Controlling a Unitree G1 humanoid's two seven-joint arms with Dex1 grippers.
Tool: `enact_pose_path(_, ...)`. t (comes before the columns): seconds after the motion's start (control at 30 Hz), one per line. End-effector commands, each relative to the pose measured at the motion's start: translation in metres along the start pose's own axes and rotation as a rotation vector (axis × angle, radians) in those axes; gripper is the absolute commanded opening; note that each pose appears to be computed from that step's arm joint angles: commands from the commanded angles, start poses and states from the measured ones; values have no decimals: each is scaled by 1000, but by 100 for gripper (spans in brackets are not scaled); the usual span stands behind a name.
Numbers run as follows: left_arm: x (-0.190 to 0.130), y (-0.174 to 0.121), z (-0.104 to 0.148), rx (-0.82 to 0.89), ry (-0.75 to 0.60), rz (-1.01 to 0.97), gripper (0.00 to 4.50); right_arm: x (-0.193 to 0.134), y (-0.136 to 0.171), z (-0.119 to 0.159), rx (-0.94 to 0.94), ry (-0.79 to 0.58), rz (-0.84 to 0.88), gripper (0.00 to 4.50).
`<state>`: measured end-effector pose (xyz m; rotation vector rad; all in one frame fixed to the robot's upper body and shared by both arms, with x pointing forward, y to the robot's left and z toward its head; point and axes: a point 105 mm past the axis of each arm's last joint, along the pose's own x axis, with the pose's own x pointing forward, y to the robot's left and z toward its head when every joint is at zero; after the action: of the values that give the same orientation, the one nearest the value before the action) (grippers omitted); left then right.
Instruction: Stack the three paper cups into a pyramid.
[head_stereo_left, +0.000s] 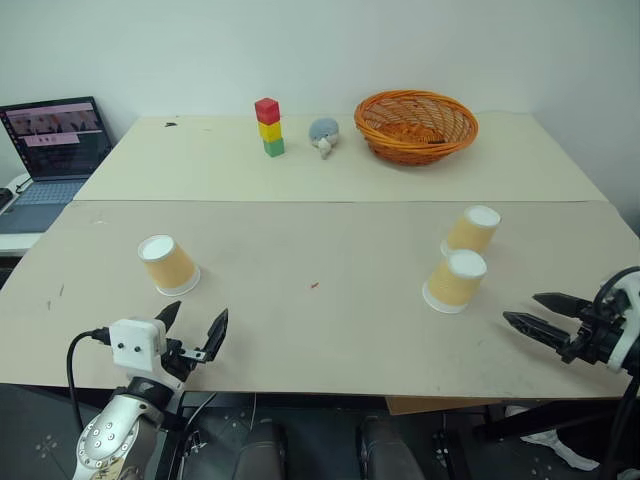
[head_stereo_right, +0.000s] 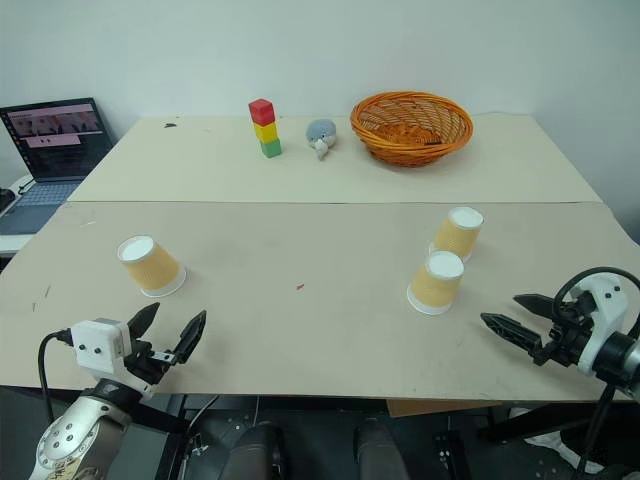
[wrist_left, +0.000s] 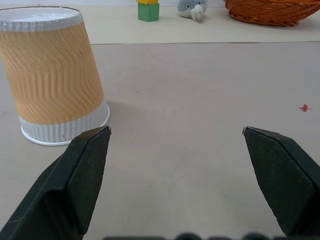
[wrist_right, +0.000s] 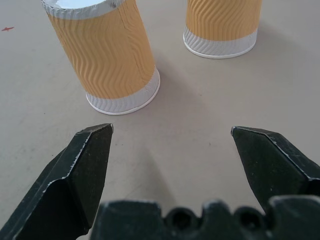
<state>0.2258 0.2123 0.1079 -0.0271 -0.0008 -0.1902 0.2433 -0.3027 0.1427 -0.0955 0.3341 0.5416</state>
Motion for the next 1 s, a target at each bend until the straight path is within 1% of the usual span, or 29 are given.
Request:
enact_pose_path(0.03, 6, -6, 9, 11, -35, -56, 450, -4, -1, 15, -49, -52, -15, 447)
enact_pose_path(0.1, 16, -29, 7, -1, -2, -222, 450, -6, 3, 26, -58, -85, -5, 447)
enact_pose_path(0.17, 18, -43, 6, 25, 20, -350, 450, -7, 7, 35, -65, -104, 15, 447)
enact_pose_path(0.3, 21, -51, 12, 75, 36, -496, 450, -8, 16, 46, -74, -122, 63, 447)
enact_pose_path(0.37, 22, -58, 21, 95, 33, -576, 450, -7, 20, 52, -81, -136, 75, 447)
enact_pose_path(0.5, 36, -75, 56, 159, -40, -726, 450, 2, 29, 63, -103, -155, 120, 447)
enact_pose_path(0.6, 47, -87, 78, 175, -83, -791, 450, 11, 36, 67, -114, -153, 158, 447)
enact_pose_path(0.8, 61, -111, 108, 169, -155, -871, 450, 19, 39, 62, -115, -132, 189, 447)
enact_pose_path(0.9, 63, -114, 113, 140, -159, -878, 450, 21, 38, 60, -111, -131, 191, 447)
enact_pose_path(1.0, 63, -117, 111, 139, -145, -890, 450, 27, 35, 55, -93, -137, 187, 447)
